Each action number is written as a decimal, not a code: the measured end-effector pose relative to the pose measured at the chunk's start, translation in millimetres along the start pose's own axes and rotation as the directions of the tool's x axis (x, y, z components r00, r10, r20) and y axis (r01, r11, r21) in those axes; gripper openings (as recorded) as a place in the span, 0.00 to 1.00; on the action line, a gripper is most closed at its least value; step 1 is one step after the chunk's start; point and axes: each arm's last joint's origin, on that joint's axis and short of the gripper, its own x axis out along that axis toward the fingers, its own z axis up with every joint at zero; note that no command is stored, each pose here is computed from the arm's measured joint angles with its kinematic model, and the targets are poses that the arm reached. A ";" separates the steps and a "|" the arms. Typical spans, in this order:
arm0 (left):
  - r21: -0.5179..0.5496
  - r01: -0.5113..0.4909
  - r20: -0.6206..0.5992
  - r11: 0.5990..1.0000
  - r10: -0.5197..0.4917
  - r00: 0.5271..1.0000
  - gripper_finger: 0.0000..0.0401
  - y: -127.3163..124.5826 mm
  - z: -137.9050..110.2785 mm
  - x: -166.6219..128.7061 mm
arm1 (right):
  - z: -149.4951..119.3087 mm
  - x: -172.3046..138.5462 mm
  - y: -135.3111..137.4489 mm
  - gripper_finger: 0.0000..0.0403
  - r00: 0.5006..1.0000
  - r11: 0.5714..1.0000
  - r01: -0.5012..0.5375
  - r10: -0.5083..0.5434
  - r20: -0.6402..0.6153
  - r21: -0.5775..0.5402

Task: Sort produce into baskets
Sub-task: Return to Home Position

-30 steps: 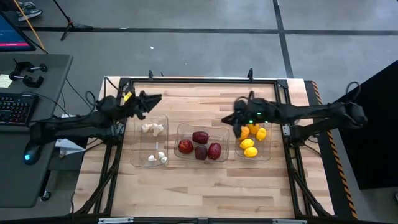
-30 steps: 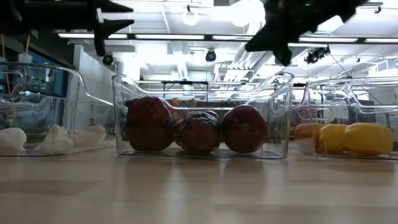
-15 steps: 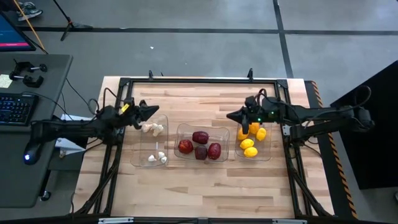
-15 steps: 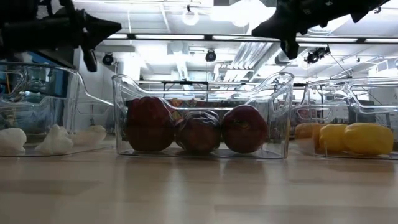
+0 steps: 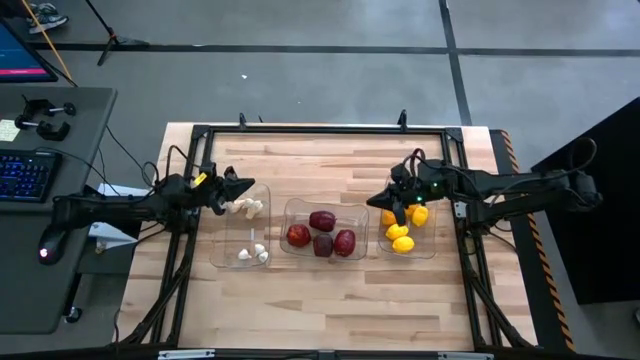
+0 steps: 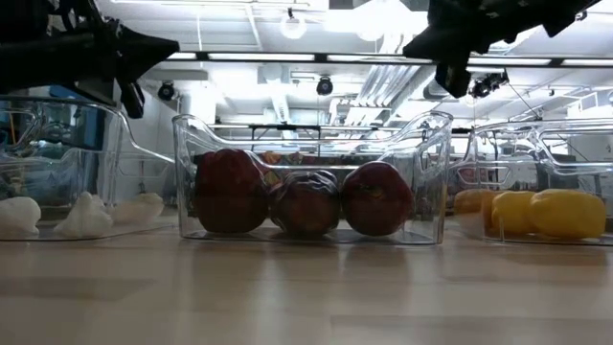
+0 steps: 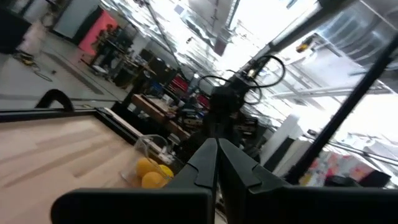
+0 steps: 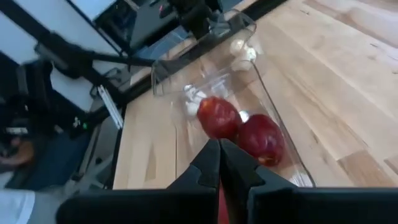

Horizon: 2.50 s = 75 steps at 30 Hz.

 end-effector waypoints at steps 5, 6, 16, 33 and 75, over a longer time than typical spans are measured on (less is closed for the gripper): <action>-0.010 0.065 -0.046 0.998 -0.066 0.997 0.00 -2.1 -0.8 -0.2 | -4.3 -11.9 10.7 0.00 1.000 0.998 -0.013 0.013 0.000 -0.066; -0.012 0.075 -0.054 0.997 -0.076 0.996 0.00 -2.4 -1.1 -0.2 | -5.1 -15.9 13.3 0.00 1.000 0.997 -0.013 0.014 0.006 -0.082; -0.082 0.079 -0.089 0.994 -0.086 0.992 0.00 -1.8 -3.3 -0.4 | -10.5 -66.9 24.9 0.00 0.993 0.978 -0.001 0.026 0.114 -0.210; -0.083 0.062 -0.107 0.995 -0.071 0.992 0.00 -0.8 -4.5 -1.5 | -90.9 -61.3 -23.7 0.00 0.910 0.963 -0.198 0.250 0.331 -0.183; -0.064 -0.116 -0.225 0.991 0.099 0.969 0.00 9.8 -15.6 -29.1 | -139.9 -51.3 -52.8 0.00 0.982 0.980 -0.117 0.139 0.131 -0.163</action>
